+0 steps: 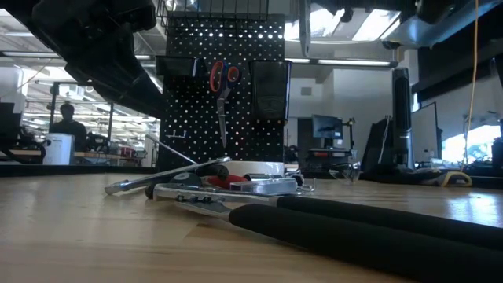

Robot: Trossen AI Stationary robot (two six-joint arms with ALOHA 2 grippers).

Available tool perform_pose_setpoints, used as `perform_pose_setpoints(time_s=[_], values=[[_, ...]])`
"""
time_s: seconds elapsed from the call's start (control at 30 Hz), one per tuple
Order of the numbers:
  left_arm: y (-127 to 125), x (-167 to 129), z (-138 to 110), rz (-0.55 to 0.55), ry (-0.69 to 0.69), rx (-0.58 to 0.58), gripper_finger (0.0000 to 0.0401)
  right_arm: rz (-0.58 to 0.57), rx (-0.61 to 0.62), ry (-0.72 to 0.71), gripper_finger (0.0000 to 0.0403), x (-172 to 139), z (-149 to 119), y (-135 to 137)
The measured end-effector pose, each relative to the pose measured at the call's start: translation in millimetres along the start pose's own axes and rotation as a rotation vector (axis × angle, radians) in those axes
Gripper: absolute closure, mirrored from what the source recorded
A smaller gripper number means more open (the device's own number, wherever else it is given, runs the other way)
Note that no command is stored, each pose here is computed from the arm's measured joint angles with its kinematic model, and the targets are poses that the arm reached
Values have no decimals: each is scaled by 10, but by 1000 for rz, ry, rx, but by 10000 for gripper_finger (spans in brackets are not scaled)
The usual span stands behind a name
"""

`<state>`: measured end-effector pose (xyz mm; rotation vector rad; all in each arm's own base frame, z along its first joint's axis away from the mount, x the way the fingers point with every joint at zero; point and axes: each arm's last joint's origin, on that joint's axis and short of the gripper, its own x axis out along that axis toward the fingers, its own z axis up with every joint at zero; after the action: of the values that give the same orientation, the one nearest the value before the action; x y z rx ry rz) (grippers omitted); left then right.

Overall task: Hang tools onto peg board
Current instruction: Put the gray spirit level into the right black bin on the peg board

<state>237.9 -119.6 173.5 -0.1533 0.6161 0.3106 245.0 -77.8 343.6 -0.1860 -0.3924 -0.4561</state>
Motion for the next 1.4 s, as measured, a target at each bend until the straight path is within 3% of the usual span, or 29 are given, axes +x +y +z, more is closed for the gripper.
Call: perform_pose_setpoints(time_s=[0.2,0.53,1.0,1.4], values=[[-1,0,1,-1,-1,-21,191,-61,32,-58,218,174,-57,-135],[-13,-11,-8,-6,0,-35,191,-42,40,-2,218,490,-342,-192],[-49,-44,-35,-13,-3,-26,191,36,44,165,219,497,-573,-209],[-83,-79,-56,-10,-22,-35,191,8,45,226,219,320,-808,-285]])
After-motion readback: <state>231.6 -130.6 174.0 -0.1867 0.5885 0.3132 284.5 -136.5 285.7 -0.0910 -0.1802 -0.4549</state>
